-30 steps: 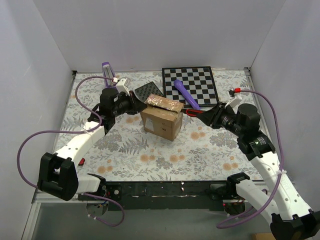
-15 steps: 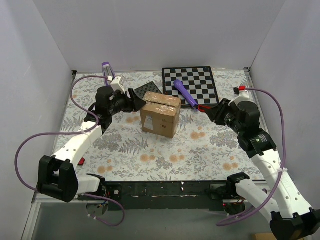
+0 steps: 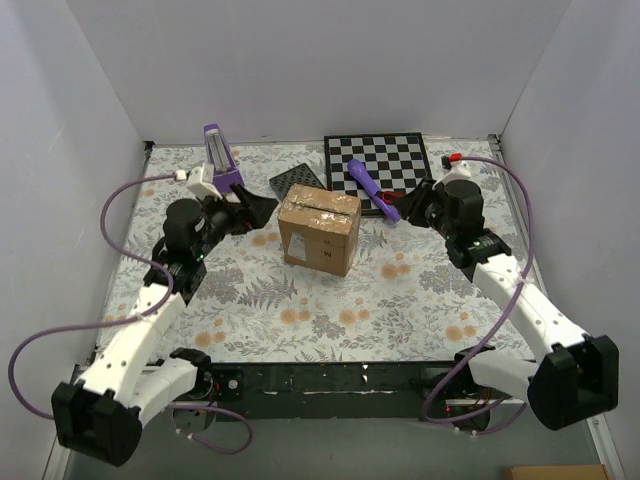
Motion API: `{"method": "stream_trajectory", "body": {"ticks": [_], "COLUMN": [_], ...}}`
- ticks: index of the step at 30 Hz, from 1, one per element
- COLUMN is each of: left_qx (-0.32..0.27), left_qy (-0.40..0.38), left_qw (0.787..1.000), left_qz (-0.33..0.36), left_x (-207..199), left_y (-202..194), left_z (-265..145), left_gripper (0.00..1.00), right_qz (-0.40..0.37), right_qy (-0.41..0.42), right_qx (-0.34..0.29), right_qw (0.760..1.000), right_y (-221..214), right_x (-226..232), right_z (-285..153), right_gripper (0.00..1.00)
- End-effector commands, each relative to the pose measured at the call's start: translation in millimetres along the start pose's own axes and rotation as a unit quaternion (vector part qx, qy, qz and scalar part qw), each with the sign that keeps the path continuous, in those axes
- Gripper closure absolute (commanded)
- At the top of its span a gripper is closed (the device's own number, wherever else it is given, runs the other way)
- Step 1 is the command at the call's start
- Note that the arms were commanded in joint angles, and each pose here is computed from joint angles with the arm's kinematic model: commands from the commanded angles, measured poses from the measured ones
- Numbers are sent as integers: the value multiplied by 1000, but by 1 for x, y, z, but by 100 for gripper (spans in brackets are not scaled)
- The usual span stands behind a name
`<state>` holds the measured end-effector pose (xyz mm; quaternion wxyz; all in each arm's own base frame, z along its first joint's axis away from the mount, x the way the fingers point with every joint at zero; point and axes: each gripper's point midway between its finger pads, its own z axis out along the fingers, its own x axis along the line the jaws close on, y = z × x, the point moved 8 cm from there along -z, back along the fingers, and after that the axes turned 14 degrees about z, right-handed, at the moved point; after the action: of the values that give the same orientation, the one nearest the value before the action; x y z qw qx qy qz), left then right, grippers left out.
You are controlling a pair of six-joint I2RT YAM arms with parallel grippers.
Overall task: Unpack the express box
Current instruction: Adjust the express box at the center of the board.
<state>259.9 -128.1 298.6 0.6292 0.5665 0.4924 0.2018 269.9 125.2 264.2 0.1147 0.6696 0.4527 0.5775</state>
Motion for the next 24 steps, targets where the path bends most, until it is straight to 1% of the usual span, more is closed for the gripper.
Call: {"method": "stream_trajectory", "body": {"ticks": [1,2,4,6,8,11,12,15,19,20,24], "left_qx": [0,22,37,62,64,58,53,43,40,37,35], "left_qy": [82,91,92,98,100,102,96,74,45,31,9], "left_qw": [993,991,988,984,983,984,985,987,989,990,991], "left_qz": [-79,-92,-121,-137,-141,-137,-135,-134,-135,-134,-131], "left_x": [12,18,18,22,23,25,23,19,14,11,8], "left_y": [-28,-49,-64,-83,-86,-86,-84,-78,-73,-70,-66], "left_z": [-34,-38,-46,-50,-51,-50,-49,-45,-39,-37,-31], "left_gripper": [22,25,30,32,25,13,11,8,6,6,5], "right_qz": [2,8,14,15,10,0,-8,-14,-17,-18,-19], "right_qy": [74,81,95,96,130,156,157,147,145,146,151], "right_qx": [-23,-18,-5,11,30,64,69,100,132,147,159], "right_qw": [997,997,995,995,991,986,985,984,980,978,975], "right_y": [12,10,3,-3,-9,-22,-25,-42,-62,-73,-87], "right_x": [20,21,20,17,24,35,38,38,34,32,37], "right_z": [26,29,40,49,52,52,50,41,26,21,4], "right_gripper": [99,99,99,99,99,99,99,99,99,99,99]}}
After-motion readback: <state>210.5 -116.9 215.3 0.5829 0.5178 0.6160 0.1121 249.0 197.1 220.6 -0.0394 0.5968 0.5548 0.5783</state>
